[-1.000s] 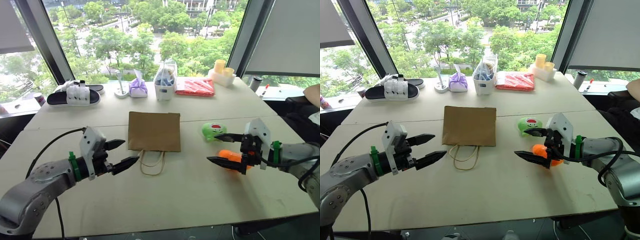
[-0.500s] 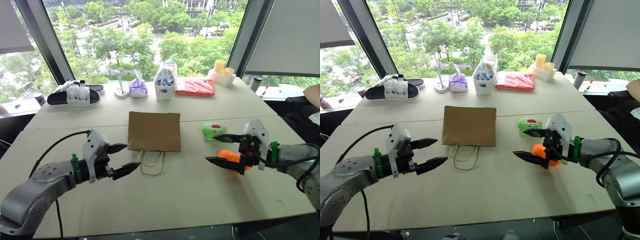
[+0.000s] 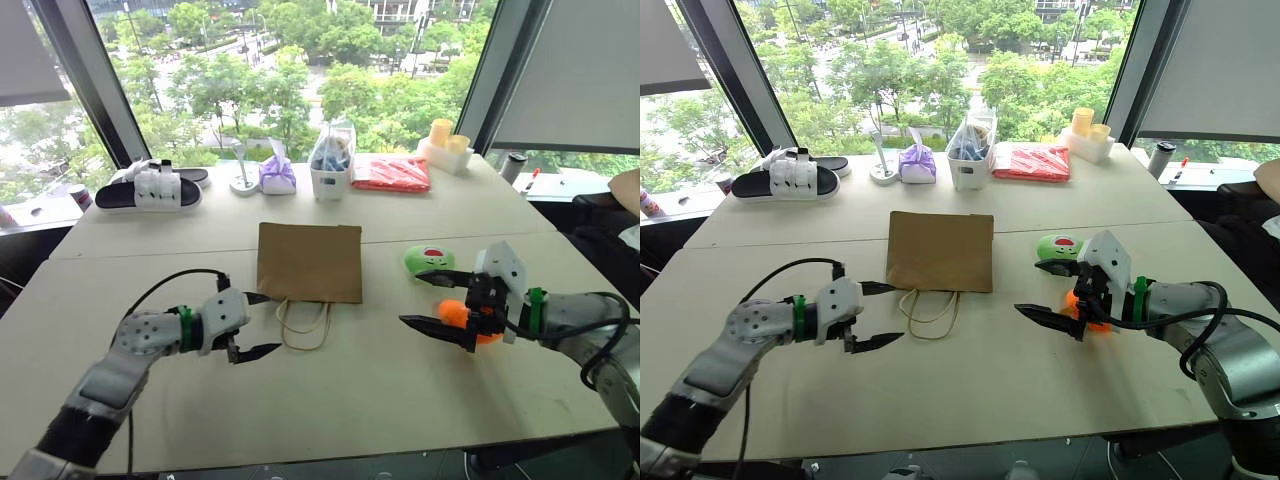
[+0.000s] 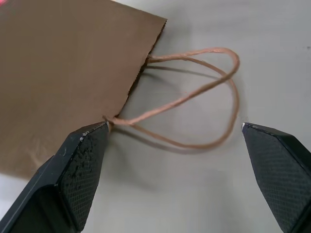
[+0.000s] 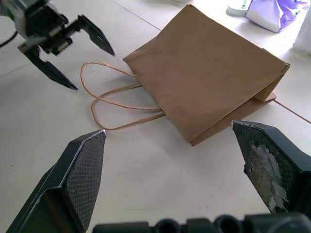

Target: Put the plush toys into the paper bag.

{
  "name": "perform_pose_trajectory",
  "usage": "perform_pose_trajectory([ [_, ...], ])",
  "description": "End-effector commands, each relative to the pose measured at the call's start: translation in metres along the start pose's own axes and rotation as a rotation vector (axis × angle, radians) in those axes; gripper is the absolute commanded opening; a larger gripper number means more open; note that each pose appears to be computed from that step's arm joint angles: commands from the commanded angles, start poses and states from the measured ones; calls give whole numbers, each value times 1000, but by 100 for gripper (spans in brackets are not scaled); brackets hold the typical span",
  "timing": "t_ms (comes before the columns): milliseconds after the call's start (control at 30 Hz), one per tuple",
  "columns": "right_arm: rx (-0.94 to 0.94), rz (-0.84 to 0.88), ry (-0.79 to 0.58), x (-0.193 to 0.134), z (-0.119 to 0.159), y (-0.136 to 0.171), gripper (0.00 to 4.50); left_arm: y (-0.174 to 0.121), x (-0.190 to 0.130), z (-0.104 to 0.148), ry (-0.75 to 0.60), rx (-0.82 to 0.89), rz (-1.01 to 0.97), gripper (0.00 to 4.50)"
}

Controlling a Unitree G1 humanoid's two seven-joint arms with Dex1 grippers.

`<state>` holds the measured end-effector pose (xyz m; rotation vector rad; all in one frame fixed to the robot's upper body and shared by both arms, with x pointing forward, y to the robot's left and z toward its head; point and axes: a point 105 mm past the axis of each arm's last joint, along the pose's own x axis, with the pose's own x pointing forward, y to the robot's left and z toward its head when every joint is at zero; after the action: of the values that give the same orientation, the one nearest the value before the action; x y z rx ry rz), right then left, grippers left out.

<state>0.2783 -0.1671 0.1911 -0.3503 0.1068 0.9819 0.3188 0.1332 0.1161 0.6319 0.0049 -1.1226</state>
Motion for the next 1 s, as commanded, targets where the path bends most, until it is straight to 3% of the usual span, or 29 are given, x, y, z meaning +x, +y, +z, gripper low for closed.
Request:
perform_pose_trajectory([
  [33, -24, 12, -32, 4, 6, 15, 450, 12, 14, 12, -65, 70, 3, 424],
  [133, -6, 8, -41, 8, 3, 24, 450, 13, 18, 17, -106, 67, -6, 326],
  [333, 48, -10, -45, 22, -9, 45, 450, 27, 18, 46, -216, -6, 29, 29],
  [367, 58, -28, -44, 27, -11, 46, 450, 31, 19, 55, -245, -33, 38, 14],
  [600, 136, -132, -30, 66, -23, 48, 450, 44, 22, 106, -378, -192, 39, 14],
  [700, 150, -146, -38, 89, -25, 52, 331, 38, 23, 113, -380, -227, -1, 0],
  [767, 164, -160, -50, 104, -24, 51, 218, 33, 23, 117, -375, -247, -23, 0],
  [800, 163, -167, -57, 111, -23, 51, 186, 31, 23, 118, -373, -253, -32, 0],
  [900, 151, -198, -59, 130, -21, 44, 37, 27, 23, 123, -378, -273, -42, 0],
  [933, 150, -204, -52, 139, -21, 42, 10, 27, 22, 127, -391, -291, -41, 0],
  [1000, 143, -216, -45, 155, -21, 38, 10, 26, 20, 136, -418, -326, -36, 0],
])
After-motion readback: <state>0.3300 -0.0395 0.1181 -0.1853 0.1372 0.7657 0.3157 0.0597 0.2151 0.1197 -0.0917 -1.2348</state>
